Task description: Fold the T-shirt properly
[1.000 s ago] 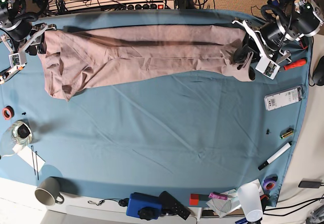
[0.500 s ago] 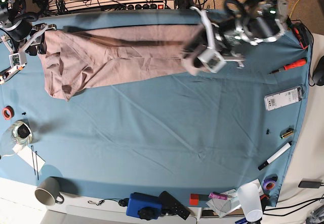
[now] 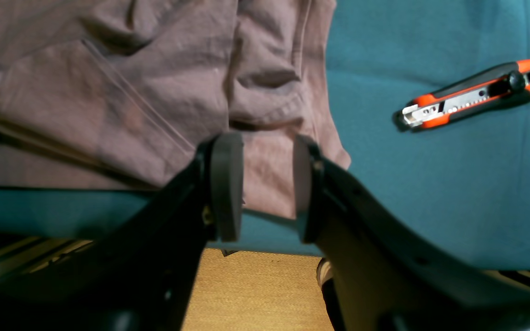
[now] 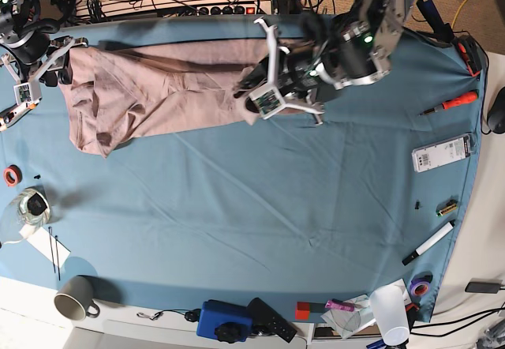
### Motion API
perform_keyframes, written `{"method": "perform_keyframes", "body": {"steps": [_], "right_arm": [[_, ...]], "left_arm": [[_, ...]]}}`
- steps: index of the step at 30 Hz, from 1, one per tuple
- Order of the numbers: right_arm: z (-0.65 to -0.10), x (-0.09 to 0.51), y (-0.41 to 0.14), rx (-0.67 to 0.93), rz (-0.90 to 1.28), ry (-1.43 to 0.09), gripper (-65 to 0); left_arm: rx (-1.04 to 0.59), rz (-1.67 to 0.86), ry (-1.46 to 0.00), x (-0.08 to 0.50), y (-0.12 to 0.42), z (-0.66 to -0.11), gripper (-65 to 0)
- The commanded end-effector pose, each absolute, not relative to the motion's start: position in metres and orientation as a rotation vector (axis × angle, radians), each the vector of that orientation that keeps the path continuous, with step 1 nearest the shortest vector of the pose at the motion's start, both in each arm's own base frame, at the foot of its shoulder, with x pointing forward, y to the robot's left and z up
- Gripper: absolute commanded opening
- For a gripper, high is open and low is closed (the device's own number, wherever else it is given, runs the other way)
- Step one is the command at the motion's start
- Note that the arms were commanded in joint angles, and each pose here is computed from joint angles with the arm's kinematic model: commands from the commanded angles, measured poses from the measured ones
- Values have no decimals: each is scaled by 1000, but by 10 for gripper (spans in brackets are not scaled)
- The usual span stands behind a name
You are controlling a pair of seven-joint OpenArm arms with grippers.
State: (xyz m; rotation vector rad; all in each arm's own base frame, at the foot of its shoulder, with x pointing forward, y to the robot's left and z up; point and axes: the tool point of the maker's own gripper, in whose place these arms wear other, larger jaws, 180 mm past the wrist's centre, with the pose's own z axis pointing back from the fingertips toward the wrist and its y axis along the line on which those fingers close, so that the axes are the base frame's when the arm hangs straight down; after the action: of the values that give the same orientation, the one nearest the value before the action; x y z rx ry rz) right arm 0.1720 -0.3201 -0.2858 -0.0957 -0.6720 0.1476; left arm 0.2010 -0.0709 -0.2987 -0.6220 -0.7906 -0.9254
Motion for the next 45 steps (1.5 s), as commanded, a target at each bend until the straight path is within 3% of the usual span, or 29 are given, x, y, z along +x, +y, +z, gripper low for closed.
{"method": "perform_keyframes", "body": {"steps": [1, 9, 15, 27, 28, 31, 33, 40, 45], "right_arm": [[-275, 177, -321, -112, 169, -709, -460], [-275, 178, -321, -112, 169, -710, -460], [-275, 178, -321, -112, 169, -713, -460], [-274, 179, -321, -111, 170, -722, -459], [-274, 179, -321, -111, 170, -722, -460], [-274, 179, -321, -111, 170, -722, -460], [-273, 179, -321, -111, 170, -723, -460], [-272, 181, -320, -111, 171, -734, -460], [-265, 188, -318, -107, 178, -789, -460]], "left_arm": [[-669, -922, -850, 206, -82, -282, -650], [-759, -924, -883, 206, -114, -266, -650], [-766, -941, -830, 205, -122, -282, -650], [-838, -901, -927, 213, -143, -255, -650], [-844, -899, -931, 212, -145, -253, -633], [-840, -892, -961, 216, -146, -249, -399], [-810, -891, -985, 221, -144, -250, -315], [-740, -830, -959, 231, -136, -259, -304], [-675, -853, -864, 224, -126, -270, -306]]}}
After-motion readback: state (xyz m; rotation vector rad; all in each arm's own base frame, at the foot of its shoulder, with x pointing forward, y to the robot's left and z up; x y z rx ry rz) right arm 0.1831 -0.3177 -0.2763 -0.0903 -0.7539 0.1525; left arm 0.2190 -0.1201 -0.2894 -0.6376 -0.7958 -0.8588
